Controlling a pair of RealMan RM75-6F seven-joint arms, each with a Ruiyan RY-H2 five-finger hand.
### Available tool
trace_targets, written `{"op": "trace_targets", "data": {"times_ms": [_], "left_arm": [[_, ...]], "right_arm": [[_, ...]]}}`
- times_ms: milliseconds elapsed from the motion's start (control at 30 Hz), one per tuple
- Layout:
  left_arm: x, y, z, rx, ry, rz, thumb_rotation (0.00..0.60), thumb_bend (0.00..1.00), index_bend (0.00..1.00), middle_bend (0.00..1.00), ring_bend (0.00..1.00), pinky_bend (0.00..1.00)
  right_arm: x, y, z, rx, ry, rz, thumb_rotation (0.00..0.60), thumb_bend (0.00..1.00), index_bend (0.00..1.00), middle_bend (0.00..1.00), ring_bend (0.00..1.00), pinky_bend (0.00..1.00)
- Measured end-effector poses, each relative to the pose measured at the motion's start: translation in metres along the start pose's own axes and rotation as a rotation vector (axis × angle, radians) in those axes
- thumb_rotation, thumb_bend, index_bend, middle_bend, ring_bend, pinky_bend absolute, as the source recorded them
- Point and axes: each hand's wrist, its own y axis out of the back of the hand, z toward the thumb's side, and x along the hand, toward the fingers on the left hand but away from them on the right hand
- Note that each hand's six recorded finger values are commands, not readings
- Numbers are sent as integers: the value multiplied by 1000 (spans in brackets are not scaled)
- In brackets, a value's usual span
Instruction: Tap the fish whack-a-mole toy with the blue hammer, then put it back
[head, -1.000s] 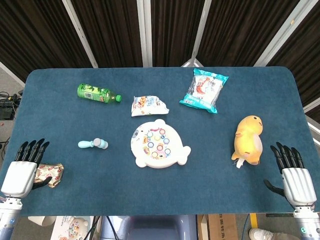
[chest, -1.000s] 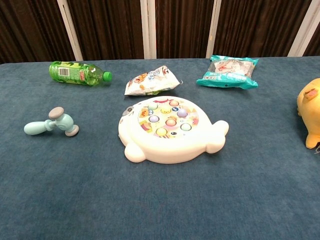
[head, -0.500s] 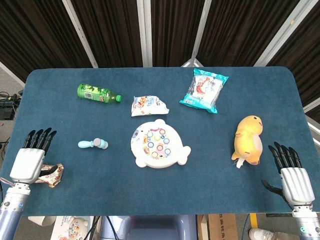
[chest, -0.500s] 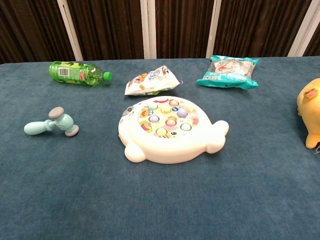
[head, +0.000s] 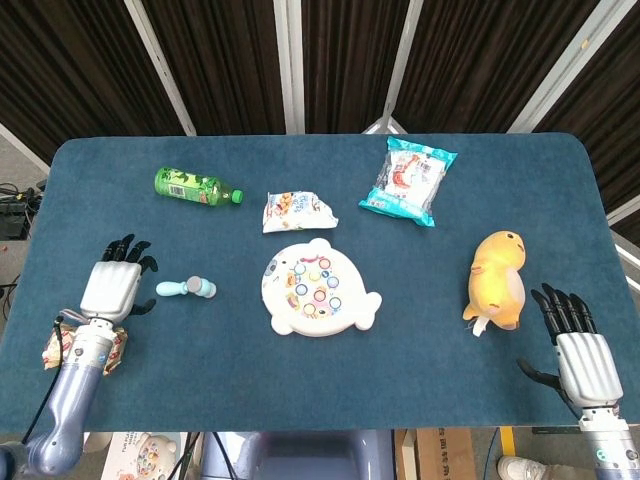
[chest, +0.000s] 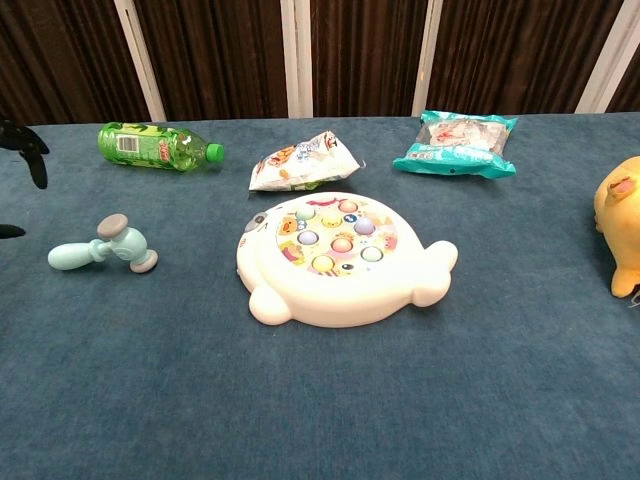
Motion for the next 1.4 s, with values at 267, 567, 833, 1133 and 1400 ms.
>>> {"op": "trace_targets", "data": {"times_ms": [267,567,833,1133,1400], "left_arm": [[20,-20,25,33,-3,-54,600,347,460,157,20,116],[29,-36,39,44,-6,-87,600,359,471,159,20,116],[32,-43,44,47,-5,-95,600,374,489,165,21,116],[32,-53,51,42,-12,-111,600,392,489,165,21,117],[34,-54,53,40,-11,-108,600,393,489,165,21,116]], "right_arm": [[-1,1,-3,-22,-14,4,600,188,0,0,0,0],[0,2,-5,-37,-24,6,600,188,0,0,0,0],[1,3,-5,-41,-22,8,600,188,0,0,0,0],[1,2,-4,-44,-21,11,600,188,0,0,0,0],[1,2,-4,-47,-23,13,600,188,0,0,0,0]]}}
